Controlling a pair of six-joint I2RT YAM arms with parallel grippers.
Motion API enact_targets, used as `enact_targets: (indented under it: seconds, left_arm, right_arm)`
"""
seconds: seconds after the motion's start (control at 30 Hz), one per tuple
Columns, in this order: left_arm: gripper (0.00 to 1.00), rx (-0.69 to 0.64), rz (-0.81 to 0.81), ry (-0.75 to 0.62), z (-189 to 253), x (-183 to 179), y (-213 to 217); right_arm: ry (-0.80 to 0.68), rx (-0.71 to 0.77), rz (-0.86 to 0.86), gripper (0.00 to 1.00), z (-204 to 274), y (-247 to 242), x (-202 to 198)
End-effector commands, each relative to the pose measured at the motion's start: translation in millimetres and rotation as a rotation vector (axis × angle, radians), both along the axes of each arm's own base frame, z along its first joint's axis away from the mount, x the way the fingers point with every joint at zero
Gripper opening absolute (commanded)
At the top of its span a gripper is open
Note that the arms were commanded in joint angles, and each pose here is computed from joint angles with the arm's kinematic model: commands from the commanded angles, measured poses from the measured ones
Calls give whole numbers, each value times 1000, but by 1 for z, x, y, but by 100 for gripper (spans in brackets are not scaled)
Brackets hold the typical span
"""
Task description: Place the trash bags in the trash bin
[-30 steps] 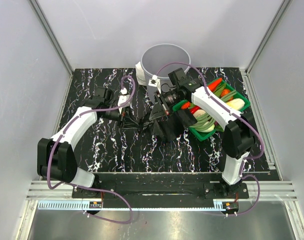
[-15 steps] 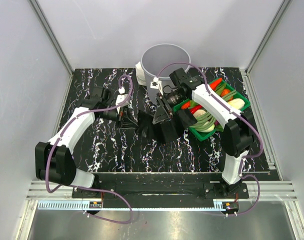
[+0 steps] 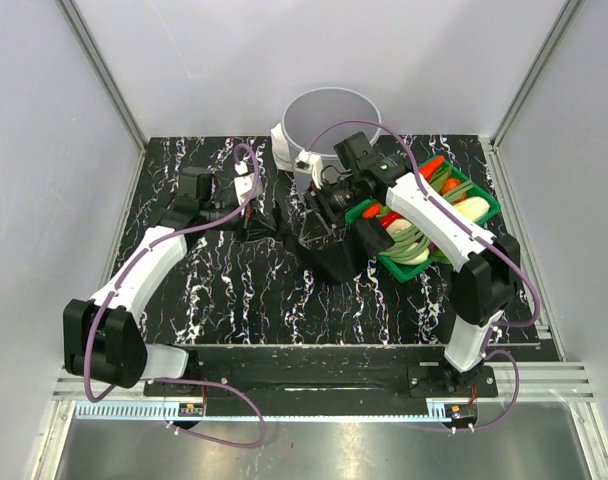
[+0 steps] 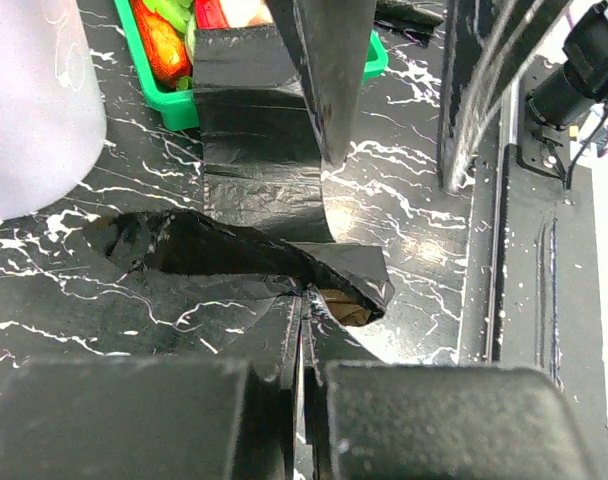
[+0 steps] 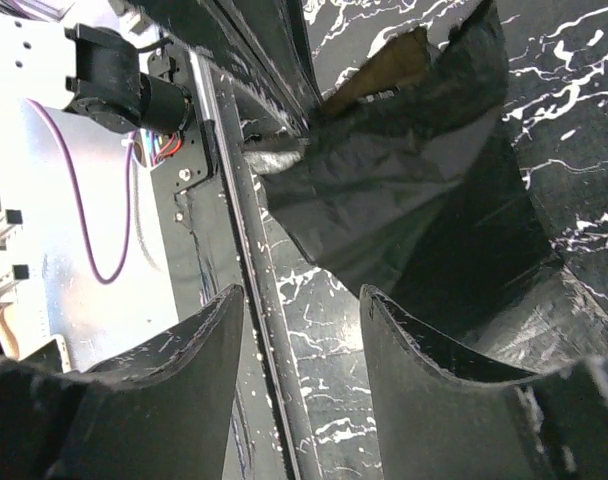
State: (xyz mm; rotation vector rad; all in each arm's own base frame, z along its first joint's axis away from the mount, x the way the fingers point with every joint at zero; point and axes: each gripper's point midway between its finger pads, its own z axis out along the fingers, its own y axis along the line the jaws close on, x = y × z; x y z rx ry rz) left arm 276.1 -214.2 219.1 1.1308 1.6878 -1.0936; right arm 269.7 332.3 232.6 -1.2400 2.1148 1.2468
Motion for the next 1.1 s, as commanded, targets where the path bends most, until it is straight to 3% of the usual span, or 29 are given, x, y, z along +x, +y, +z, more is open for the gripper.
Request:
enact_targets:
  seconds: [0.0, 0.37, 0.53, 0.77, 0.87, 1.07]
  left_arm:
    - [0, 7, 62, -90, 12, 9, -4]
    - [0, 25, 28, -106, 4, -3, -13]
    - [0, 23, 17, -110, 3, -6, -14]
    - [0, 35, 22, -118, 0, -7, -13]
    - [0, 55, 48, -121, -3, -3, -10]
    - [0, 97, 152, -130, -9, 11, -1]
  right_arm:
    - [-41, 16, -64, 57, 16, 26, 12]
    - [-14, 17, -130, 59, 10, 51, 37]
    - [2, 6, -137, 56, 2, 53, 43]
    - [-3, 0, -127, 15, 0, 51, 41]
    - [-39, -17, -140, 9, 5, 45, 41]
    - [-148, -92, -241, 6, 9, 23, 53]
